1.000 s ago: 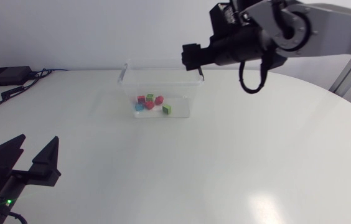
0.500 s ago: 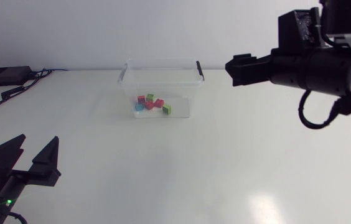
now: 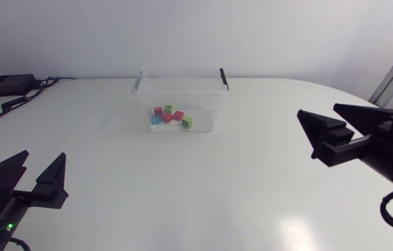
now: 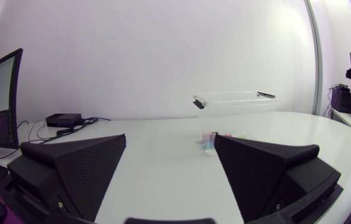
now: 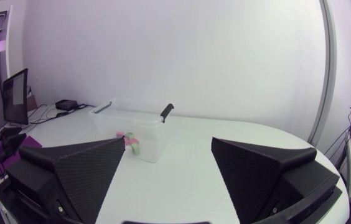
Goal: Place the duplo bricks in the container
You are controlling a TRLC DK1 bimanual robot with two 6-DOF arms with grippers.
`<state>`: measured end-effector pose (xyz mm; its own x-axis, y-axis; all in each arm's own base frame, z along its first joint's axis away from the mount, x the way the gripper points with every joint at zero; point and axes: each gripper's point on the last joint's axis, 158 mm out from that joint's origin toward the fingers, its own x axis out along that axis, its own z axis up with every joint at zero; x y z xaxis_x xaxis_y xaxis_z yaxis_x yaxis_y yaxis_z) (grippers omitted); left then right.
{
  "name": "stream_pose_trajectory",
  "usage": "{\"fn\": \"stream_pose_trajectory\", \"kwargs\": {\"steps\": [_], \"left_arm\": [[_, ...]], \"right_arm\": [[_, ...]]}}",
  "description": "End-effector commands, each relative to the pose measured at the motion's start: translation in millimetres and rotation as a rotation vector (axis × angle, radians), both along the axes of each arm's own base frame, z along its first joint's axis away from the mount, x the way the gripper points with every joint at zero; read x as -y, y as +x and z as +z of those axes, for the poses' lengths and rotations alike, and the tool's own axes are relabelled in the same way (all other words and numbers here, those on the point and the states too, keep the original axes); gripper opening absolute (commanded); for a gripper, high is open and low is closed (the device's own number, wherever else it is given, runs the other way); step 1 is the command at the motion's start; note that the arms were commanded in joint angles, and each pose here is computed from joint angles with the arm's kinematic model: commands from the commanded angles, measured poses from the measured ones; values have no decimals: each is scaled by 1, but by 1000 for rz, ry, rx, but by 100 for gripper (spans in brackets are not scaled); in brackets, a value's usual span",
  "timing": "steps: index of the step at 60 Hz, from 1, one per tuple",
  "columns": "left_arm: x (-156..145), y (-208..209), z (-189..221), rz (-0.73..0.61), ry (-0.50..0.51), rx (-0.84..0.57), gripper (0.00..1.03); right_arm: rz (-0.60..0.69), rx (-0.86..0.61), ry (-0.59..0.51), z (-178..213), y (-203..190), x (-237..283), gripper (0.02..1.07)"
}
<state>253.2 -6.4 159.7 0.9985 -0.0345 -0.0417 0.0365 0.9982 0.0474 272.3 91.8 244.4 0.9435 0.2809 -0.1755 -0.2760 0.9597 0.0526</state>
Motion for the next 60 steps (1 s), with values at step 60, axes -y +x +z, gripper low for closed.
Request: {"fn": "stream_pose_trajectory", "kwargs": {"steps": [60], "left_arm": [[-3,1,-10,20,-48,-21,99]], "right_arm": [[-293,126,-37,-95,-18,94,102]]}}
